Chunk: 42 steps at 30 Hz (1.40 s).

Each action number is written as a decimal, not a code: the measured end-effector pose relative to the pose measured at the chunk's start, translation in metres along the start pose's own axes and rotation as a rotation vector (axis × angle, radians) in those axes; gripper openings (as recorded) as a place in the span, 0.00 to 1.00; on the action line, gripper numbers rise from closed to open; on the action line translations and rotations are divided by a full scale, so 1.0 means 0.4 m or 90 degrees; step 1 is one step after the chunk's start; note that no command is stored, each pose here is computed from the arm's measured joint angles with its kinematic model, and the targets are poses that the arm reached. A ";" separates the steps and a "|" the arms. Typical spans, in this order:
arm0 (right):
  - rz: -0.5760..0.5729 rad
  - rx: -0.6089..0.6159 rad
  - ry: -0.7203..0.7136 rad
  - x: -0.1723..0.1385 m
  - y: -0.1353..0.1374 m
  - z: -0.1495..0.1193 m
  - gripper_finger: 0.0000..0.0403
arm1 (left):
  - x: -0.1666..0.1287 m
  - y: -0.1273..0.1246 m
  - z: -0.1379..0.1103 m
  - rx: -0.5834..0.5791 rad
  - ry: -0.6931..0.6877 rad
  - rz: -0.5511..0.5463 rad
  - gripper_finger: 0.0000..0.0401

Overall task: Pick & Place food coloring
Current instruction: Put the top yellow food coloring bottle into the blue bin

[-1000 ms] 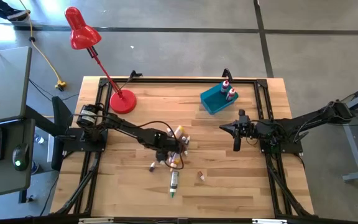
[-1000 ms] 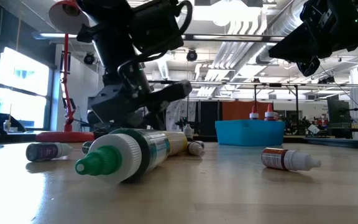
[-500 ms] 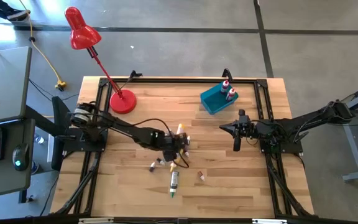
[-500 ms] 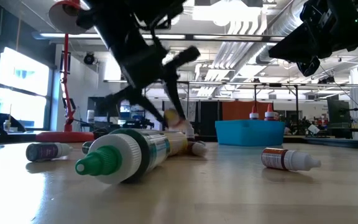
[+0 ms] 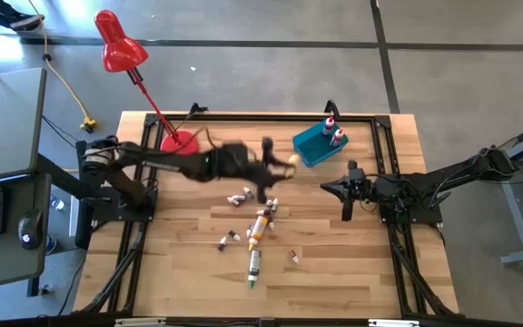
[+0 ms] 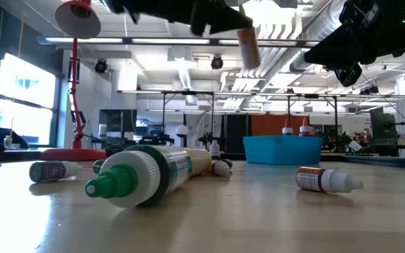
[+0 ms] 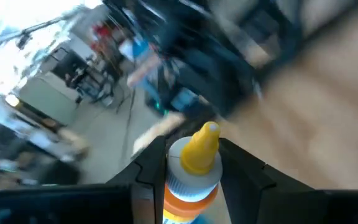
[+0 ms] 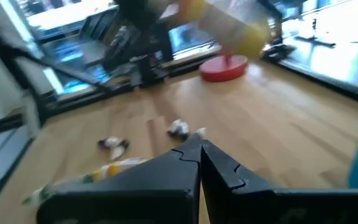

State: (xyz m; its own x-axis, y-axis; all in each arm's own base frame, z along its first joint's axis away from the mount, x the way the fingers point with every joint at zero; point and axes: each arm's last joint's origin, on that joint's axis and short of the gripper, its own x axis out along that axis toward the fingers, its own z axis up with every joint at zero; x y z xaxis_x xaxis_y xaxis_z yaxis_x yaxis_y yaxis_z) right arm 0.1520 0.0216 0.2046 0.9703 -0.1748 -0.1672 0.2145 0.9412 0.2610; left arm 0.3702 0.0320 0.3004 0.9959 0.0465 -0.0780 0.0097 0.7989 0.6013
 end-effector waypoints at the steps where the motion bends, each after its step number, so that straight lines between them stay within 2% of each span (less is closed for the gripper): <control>1: 0.015 -0.001 0.009 -0.001 0.001 -0.002 0.00 | 0.008 0.025 -0.016 -0.040 -0.030 0.010 0.26; 4: 0.047 -0.004 0.034 -0.005 0.002 -0.007 0.00 | 0.024 0.081 -0.090 -0.132 -0.046 0.038 0.26; 6: 0.068 -0.009 0.069 -0.007 0.002 -0.017 0.00 | 0.040 0.106 -0.135 -0.162 -0.070 0.060 0.26; 10: 0.096 0.054 0.212 -0.016 -0.005 -0.061 0.00 | 0.058 0.134 -0.209 -0.214 -0.096 0.080 0.26; 13: 0.067 0.118 0.301 -0.027 -0.009 -0.091 0.00 | 0.074 0.129 -0.261 -0.220 -0.076 0.092 0.26; 16: 0.028 0.143 0.350 -0.038 -0.011 -0.112 0.00 | 0.098 0.133 -0.275 -0.241 -0.069 0.127 0.26; 20: 0.026 0.138 0.358 -0.046 -0.007 -0.116 0.00 | 0.156 0.166 -0.270 -0.340 -0.078 0.157 0.26; 23: 0.037 0.139 0.356 -0.048 -0.002 -0.115 0.00 | 0.217 0.196 -0.274 -0.368 -0.060 0.152 0.26; 25: 0.040 0.139 0.353 -0.049 0.000 -0.115 0.00 | 0.255 0.207 -0.282 -0.385 -0.018 0.136 0.26; 29: 0.046 0.126 0.354 -0.050 0.002 -0.116 0.00 | 0.333 0.203 -0.328 -0.383 0.048 0.127 0.26; 32: 0.047 0.120 0.353 -0.050 0.002 -0.115 0.00 | 0.382 0.198 -0.348 -0.384 0.034 0.139 0.26; 36: 0.046 0.119 0.353 -0.050 0.002 -0.116 0.00 | 0.415 0.201 -0.361 -0.388 0.017 0.160 0.26; 42: 0.049 0.110 0.353 -0.050 0.002 -0.116 0.00 | 0.431 0.176 -0.402 -0.393 0.042 0.156 0.26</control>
State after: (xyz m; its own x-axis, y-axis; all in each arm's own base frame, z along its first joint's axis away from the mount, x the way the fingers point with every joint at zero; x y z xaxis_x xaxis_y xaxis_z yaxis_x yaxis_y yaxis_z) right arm 0.1274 0.0392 0.1642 0.7907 0.1131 -0.6016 0.2065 0.8759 0.4360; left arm 0.5281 0.1926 0.2013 0.9551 0.2907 -0.0570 -0.2885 0.9565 0.0439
